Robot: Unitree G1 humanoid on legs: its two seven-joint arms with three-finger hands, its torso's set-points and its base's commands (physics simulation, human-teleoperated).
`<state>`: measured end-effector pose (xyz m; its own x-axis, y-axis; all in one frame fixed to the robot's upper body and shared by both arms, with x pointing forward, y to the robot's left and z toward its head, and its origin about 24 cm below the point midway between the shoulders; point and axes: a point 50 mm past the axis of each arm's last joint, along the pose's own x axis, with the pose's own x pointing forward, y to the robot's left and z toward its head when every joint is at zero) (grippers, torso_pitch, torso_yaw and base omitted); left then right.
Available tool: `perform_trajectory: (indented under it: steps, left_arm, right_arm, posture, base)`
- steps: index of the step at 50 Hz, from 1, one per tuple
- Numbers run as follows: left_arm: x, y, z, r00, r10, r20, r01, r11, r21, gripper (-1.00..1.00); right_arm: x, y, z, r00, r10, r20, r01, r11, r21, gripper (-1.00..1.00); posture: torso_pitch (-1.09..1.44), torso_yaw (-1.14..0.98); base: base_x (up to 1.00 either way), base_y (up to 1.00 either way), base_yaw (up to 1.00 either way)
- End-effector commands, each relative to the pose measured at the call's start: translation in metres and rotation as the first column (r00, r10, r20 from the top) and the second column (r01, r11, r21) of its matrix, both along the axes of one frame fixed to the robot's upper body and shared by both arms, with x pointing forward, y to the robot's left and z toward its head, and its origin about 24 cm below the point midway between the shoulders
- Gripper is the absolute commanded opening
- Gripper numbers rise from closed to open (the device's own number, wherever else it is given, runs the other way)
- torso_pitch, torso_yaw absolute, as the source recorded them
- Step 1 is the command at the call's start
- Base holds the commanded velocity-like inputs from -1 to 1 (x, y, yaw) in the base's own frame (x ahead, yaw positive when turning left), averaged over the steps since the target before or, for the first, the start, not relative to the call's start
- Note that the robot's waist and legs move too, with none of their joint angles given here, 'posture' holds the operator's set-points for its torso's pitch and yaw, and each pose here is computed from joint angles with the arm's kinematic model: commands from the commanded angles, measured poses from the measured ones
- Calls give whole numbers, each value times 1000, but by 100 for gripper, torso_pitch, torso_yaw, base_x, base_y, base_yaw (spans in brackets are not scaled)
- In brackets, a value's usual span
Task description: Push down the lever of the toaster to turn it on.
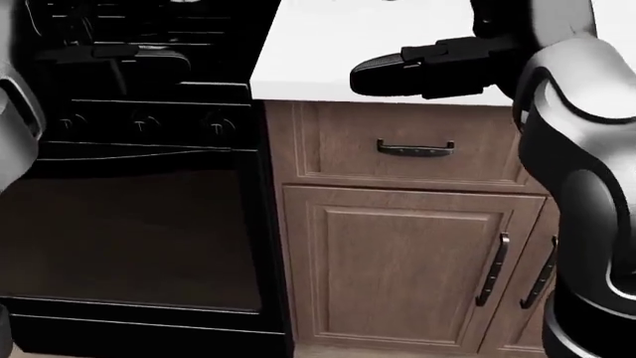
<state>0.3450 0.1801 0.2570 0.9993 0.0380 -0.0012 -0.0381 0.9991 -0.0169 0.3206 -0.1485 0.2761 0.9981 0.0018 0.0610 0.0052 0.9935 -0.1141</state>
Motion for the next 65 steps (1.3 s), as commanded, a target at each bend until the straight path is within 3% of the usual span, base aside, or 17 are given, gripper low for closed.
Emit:
perform_trajectory:
  steps: [1, 65]
  left_arm:
    - [-5, -5, 24, 994, -25, 106, 24, 1000, 8, 100]
    - [-6, -7, 24, 994, -28, 105, 27, 1000, 5, 100]
  right_arm:
    - [-5, -4, 19, 995, -26, 101, 25, 1000, 9, 100]
    - [-6, -2, 17, 995, -18, 94, 19, 1000, 0, 100]
  posture:
    - [0, 0]
    - [0, 0]
  base:
    - [27, 0, 0]
    - [18, 13, 0]
